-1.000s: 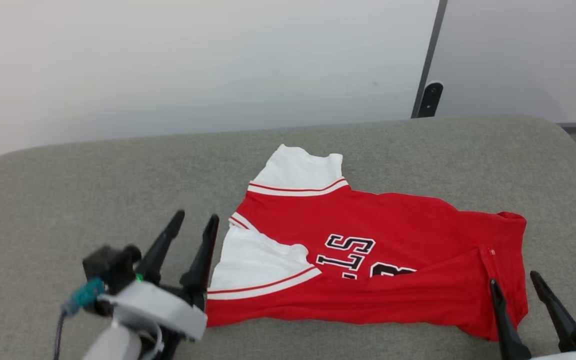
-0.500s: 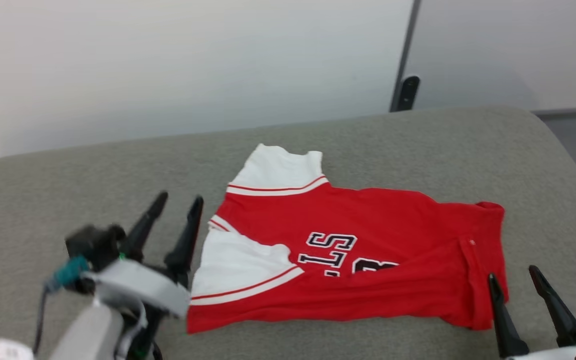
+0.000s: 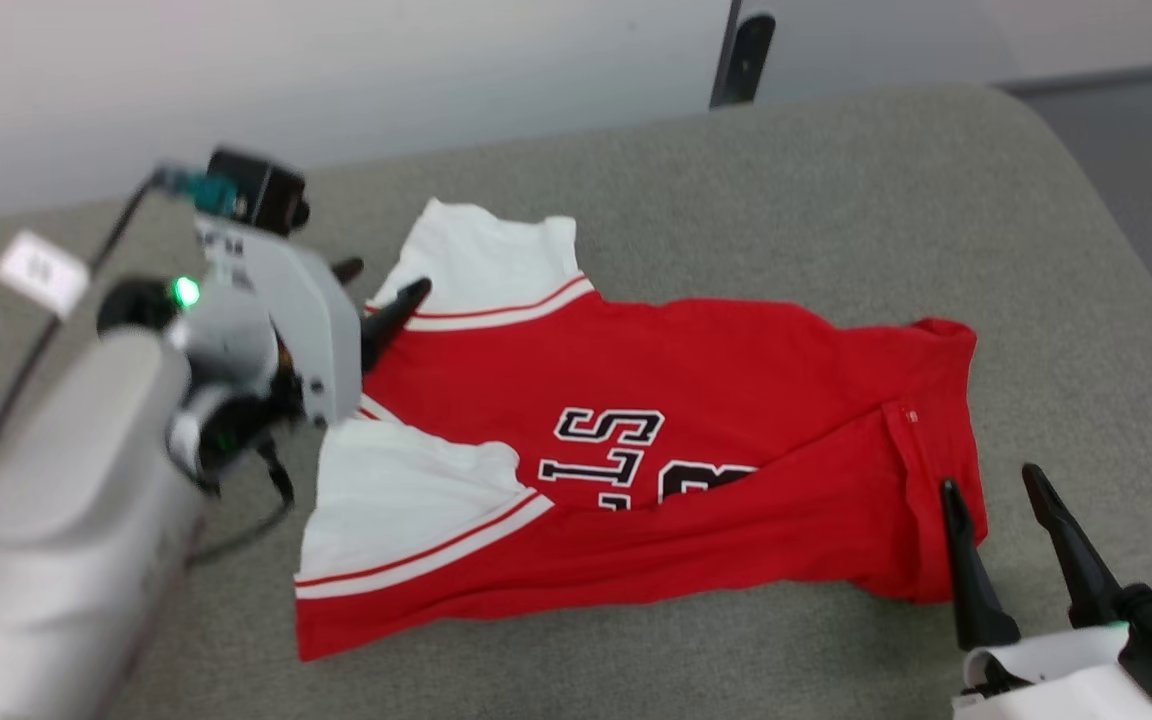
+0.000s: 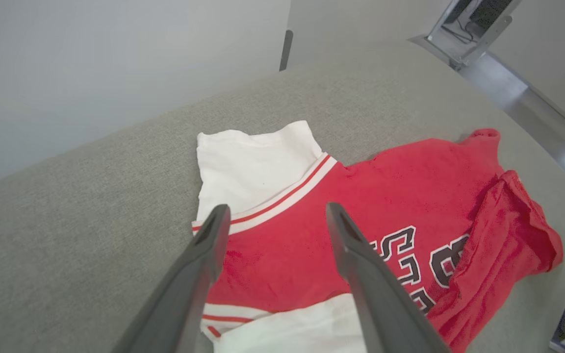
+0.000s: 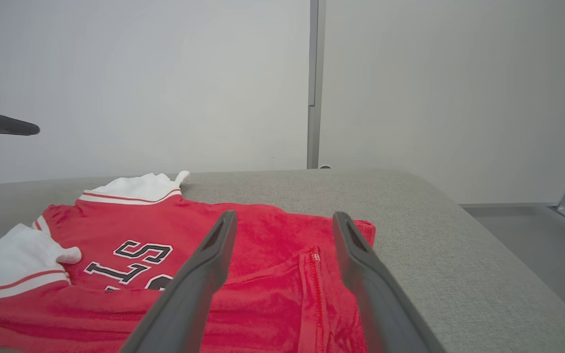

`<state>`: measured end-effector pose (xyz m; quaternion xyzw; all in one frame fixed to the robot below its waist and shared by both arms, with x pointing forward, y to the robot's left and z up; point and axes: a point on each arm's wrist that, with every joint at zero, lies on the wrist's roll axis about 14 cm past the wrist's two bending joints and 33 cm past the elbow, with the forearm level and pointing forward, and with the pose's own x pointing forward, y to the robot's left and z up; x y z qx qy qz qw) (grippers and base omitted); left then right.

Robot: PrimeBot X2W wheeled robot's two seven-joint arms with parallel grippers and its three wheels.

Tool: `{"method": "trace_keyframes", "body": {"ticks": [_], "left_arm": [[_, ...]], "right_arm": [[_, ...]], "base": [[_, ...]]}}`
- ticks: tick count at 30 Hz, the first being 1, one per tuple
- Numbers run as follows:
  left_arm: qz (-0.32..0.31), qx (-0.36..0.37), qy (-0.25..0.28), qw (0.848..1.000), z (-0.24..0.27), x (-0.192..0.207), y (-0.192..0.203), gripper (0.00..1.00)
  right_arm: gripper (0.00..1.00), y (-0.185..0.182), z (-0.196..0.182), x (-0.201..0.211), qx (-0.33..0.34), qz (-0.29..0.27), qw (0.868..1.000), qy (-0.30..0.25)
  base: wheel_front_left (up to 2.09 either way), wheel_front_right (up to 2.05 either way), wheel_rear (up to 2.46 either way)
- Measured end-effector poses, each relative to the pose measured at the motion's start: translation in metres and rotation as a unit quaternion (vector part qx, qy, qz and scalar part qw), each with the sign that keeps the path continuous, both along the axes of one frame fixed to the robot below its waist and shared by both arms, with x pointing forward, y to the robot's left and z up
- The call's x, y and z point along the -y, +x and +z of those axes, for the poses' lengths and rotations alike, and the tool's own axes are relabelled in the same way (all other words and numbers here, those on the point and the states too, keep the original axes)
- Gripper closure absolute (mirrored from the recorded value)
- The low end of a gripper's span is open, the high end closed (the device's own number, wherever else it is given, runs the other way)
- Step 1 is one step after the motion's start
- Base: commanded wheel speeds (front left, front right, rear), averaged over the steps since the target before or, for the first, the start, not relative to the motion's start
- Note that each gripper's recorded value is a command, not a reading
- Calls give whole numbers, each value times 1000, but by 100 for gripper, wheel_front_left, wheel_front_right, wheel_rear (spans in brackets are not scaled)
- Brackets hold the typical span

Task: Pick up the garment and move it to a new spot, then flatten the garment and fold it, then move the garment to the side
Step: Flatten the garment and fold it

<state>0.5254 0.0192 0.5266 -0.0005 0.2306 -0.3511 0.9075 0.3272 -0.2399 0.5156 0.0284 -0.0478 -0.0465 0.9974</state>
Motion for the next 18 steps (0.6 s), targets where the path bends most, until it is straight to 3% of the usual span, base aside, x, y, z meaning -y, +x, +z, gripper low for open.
{"method": "trace_keyframes", "body": {"ticks": [9,18], "left_arm": [[-28,-34,97,994,-5,11,58,0],[-43,-63,167,983,-43,16,101,0]], "right_arm": [[0,27,-21,-4,-29,-1,999,20],[0,39,-45,-2,-64,-18,997,37]], "base": [[0,0,0],[0,0,0]]}}
